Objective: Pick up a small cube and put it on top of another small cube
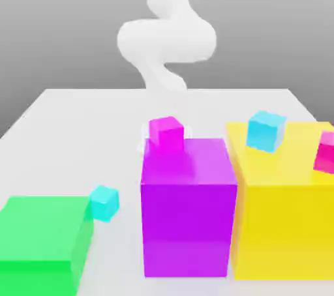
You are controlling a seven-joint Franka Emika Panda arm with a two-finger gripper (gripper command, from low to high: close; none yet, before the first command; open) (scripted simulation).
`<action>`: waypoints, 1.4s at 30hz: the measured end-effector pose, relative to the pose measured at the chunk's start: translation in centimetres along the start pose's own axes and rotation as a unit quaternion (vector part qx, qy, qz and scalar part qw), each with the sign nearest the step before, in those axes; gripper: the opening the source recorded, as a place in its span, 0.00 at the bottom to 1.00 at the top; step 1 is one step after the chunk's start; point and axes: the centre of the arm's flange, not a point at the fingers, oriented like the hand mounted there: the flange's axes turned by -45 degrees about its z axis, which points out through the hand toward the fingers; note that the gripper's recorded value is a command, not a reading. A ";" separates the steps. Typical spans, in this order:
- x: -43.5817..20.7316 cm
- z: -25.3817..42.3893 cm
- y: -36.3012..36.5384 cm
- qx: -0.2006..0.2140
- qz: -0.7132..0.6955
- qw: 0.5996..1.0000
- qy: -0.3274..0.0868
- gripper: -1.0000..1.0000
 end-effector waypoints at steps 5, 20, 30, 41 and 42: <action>-5.7 11.6 4.3 -0.033 0.029 0.995 -0.089 0.50; -38.2 30.5 13.5 -0.060 0.152 0.924 -0.346 0.50; -41.8 33.4 13.6 -0.060 0.156 0.921 -0.350 0.00; -38.1 29.4 13.7 -0.060 0.156 0.921 -0.350 0.00; -37.4 28.9 13.9 -0.061 0.156 0.923 -0.347 0.00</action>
